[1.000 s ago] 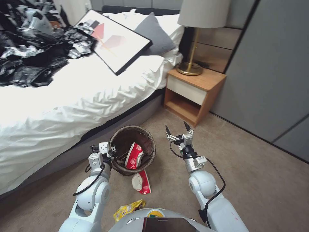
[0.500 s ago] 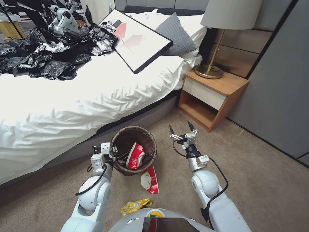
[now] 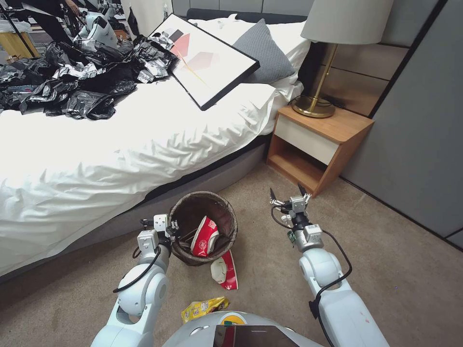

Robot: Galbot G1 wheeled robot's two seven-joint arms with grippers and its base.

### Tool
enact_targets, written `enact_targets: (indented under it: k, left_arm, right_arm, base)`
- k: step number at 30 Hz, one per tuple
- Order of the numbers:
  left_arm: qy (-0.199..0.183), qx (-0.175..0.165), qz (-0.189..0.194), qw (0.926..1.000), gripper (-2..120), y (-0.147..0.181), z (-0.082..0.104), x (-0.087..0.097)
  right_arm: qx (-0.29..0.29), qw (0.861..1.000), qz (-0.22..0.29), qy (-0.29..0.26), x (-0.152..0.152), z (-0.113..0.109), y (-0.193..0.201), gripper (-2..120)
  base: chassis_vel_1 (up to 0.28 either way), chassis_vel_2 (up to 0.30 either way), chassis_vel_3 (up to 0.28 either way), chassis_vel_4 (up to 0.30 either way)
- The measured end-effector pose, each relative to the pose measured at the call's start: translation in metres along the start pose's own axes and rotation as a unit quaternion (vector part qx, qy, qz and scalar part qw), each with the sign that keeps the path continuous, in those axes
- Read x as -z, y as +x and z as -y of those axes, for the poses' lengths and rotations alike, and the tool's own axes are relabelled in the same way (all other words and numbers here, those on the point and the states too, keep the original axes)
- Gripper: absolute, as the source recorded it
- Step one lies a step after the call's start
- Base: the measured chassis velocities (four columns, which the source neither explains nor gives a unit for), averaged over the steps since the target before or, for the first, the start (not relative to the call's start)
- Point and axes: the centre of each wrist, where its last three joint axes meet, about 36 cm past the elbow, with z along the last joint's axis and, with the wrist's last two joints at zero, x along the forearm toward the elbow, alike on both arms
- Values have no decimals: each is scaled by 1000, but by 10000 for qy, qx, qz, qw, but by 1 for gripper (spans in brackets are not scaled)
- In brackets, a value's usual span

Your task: Pick up the trash bin, then pick up the garbage from the floor and place it into the trash bin.

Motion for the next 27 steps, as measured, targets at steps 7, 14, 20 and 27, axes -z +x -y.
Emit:
enact_targets:
  k: [7,14,20,27]
  left_arm:
    - [-8,4,-16,10000,4,-1,0,-1]
    - [-23,36,-19,10000,4,-1,-1,-1]
    - [-43,73,-33,10000,4,-1,-2,-2]
    - [-58,91,-52,9999,4,-2,-2,-4]
  right_arm:
    - [-122,9935,-1123,134,-36,20,-33,100]
    - [30,9789,-2041,31,-77,30,-87,100]
    - [248,9653,-2599,47,-105,37,-104,100]
    - [477,9465,-3185,215,-145,50,-119,100]
  base:
    - [0,0,0,0]
    - [0,0,0,0]
    - [0,0,0,0]
    - [0,0,0,0]
